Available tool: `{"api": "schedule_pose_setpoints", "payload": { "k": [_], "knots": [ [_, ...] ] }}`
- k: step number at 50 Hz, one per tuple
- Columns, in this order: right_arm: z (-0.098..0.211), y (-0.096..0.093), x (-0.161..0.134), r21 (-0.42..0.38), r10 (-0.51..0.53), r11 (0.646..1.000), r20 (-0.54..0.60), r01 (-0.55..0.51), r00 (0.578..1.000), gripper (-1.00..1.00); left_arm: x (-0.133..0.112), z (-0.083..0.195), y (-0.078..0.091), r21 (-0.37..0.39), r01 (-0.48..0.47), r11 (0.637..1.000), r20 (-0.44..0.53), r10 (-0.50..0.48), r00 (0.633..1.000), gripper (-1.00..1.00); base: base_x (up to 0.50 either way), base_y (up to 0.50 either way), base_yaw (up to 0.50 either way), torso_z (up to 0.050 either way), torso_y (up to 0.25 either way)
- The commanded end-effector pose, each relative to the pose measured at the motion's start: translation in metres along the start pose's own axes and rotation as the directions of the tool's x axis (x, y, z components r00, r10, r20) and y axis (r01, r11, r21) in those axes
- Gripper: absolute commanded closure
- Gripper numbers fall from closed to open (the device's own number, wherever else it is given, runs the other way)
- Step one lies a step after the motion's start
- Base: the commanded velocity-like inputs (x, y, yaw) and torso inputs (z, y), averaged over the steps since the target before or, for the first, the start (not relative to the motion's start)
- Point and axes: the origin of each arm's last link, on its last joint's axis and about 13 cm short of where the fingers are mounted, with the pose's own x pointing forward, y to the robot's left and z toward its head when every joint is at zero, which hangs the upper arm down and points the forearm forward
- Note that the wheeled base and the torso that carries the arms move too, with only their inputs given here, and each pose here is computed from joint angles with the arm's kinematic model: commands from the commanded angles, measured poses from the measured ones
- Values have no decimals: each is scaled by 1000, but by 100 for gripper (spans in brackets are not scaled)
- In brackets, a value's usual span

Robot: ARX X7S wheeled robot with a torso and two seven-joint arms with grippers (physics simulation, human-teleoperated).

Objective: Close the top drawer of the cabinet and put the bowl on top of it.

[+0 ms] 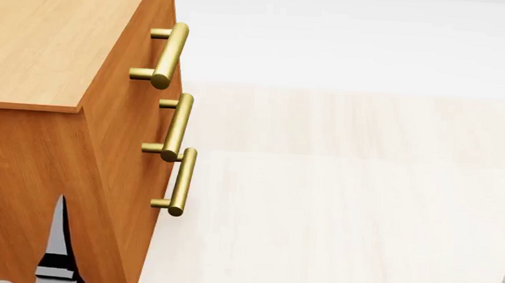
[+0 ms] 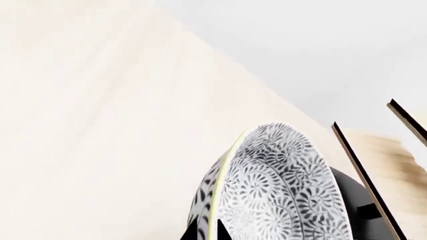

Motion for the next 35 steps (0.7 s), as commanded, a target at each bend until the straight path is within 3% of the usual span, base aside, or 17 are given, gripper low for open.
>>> {"api": "schedule_pose_setpoints", "payload": {
  "k": [1,14,35],
  "knots": [
    [47,-28,-9,79,-118,991,155,107,981,100,0,0,1,-13,-2,1000,-10,2,1000,-100,0,0,0,0,0],
    [116,-54,-16,181,-219,969,295,170,930,100,-2,2,4,-34,23,999,-3,-23,1000,-100,0,0,0,25,93],
    [222,-71,-9,168,-234,969,374,183,897,100,0,1,4,-39,15,999,-20,-16,1000,-100,0,0,0,34,141]
  ]
}}
